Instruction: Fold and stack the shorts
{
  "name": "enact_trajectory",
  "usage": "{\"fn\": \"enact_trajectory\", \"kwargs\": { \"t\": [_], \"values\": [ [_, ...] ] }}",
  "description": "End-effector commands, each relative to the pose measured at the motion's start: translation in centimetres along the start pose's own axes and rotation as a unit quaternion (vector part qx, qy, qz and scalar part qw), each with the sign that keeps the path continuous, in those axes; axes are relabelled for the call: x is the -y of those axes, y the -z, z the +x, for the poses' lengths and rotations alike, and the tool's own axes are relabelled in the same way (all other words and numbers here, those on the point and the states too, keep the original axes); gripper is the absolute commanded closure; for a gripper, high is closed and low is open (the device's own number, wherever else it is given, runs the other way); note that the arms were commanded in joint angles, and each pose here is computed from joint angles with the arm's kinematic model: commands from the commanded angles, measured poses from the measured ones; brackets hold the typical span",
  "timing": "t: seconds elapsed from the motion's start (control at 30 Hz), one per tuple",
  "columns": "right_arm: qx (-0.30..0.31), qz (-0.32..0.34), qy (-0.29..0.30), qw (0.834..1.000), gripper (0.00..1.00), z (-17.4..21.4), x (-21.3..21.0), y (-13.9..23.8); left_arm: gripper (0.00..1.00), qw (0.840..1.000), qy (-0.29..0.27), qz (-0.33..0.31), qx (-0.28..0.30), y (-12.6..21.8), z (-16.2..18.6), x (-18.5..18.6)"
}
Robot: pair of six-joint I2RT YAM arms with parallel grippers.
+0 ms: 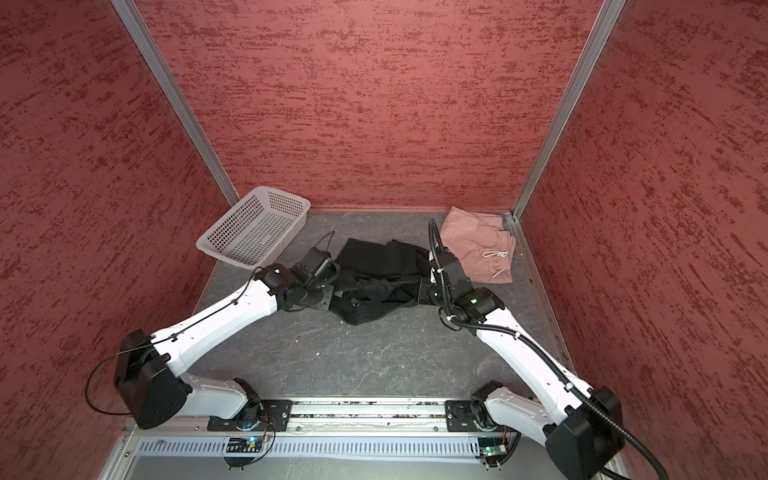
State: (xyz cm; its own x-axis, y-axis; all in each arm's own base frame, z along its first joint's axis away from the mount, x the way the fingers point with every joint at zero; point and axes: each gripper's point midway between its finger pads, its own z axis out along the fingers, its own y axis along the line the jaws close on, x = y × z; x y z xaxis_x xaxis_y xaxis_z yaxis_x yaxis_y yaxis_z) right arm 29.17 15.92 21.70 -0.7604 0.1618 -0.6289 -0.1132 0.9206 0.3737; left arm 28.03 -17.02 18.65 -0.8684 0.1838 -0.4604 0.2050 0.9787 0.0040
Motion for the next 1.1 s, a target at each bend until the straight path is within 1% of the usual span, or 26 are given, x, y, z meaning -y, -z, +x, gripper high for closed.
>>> {"fn": "enact_trajectory", "kwargs": {
  "t": [0.0, 0.03, 0.1, 0.17, 0.23, 0.3, 0.4, 0.43, 0.47, 0.53, 0.6, 0.67, 0.7, 0.77, 0.83, 0.9, 0.97, 1.03, 1.07],
  "values": [
    [0.055, 0.030, 0.054, 0.997, 1.00, -5.5, -0.6, 4.4, 1.00, 0.999, -0.037, -0.026, -0.001, 5.8, -2.0, -2.8],
    [0.066, 0.032, 0.064, 0.995, 1.00, -7.0, -1.0, 5.6, 0.97, 0.999, -0.037, -0.026, 0.014, 7.7, -3.4, -3.3],
    [0.086, 0.031, 0.080, 0.993, 1.00, -9.3, -1.9, 7.3, 0.95, 0.998, -0.037, -0.032, 0.046, 10.7, -5.8, -4.4],
    [0.109, 0.025, 0.093, 0.989, 1.00, -11.5, -3.0, 9.0, 0.94, 0.996, -0.030, -0.045, 0.073, 13.0, -7.8, -5.6],
    [0.124, 0.016, 0.103, 0.987, 1.00, -13.2, -4.0, 10.4, 0.94, 0.995, -0.037, -0.046, 0.076, 14.5, -8.6, -5.8],
    [0.128, 0.003, 0.110, 0.986, 1.00, -13.8, -4.9, 11.4, 0.94, 0.996, -0.051, -0.036, 0.060, 15.0, -8.4, -5.2],
    [0.124, -0.013, 0.116, 0.985, 1.00, -13.9, -5.6, 12.8, 0.95, 0.996, -0.064, -0.065, 0.020, 15.6, -7.0, -5.4],
    [0.119, -0.017, 0.117, 0.986, 1.00, -13.6, -5.7, 13.2, 0.96, 0.995, -0.065, -0.078, 0.023, 16.0, -6.7, -5.6],
    [0.111, -0.022, 0.119, 0.986, 1.00, -13.3, -5.8, 13.6, 0.96, 0.995, -0.064, -0.074, 0.025, 16.4, -6.3, -5.4],
    [0.085, -0.030, 0.118, 0.989, 1.00, -12.1, -5.9, 14.1, 0.97, 0.998, -0.031, -0.055, 0.033, 17.7, -5.6, -5.4],
    [0.060, -0.046, 0.117, 0.990, 1.00, -10.7, -6.1, 14.2, 0.97, 0.998, -0.013, -0.034, 0.045, 18.6, -5.2, -4.9],
    [0.030, -0.065, 0.119, 0.990, 1.00, -9.4, -6.5, 13.4, 0.97, 0.998, -0.008, -0.017, 0.053, 18.4, -5.2, -4.5],
    [0.013, -0.068, 0.120, 0.990, 1.00, -8.9, -6.5, 12.2, 0.96, 0.999, -0.012, -0.005, 0.048, 17.6, -5.2, -4.1],
    [-0.012, -0.062, 0.128, 0.990, 1.00, -8.5, -6.3, 9.6, 0.96, 0.999, -0.015, 0.024, 0.017, 15.0, -5.5, -3.5],
    [-0.026, -0.034, 0.137, 0.990, 1.00, -9.0, -5.6, 6.8, 1.00, 0.999, -0.020, 0.026, -0.012, 12.5, -6.1, -3.5],
    [-0.022, -0.008, 0.146, 0.989, 1.00, -10.2, -5.1, 4.6, 1.00, 1.000, -0.025, -0.003, -0.019, 10.6, -7.1, -4.4],
    [-0.019, 0.006, 0.155, 0.988, 1.00, -11.2, -5.0, 2.8, 1.00, 0.999, -0.031, -0.021, -0.016, 9.6, -8.0, -5.4],
    [0.001, 0.018, 0.175, 0.984, 1.00, -13.3, -5.0, 1.3, 0.99, 0.999, -0.042, -0.010, 0.010, 8.6, -10.5, -6.0],
    [0.016, 0.030, 0.178, 0.983, 1.00, -15.2, -4.8, 0.4, 0.99, 0.999, -0.039, 0.000, 0.024, 7.9, -12.7, -6.8]
  ]
}}
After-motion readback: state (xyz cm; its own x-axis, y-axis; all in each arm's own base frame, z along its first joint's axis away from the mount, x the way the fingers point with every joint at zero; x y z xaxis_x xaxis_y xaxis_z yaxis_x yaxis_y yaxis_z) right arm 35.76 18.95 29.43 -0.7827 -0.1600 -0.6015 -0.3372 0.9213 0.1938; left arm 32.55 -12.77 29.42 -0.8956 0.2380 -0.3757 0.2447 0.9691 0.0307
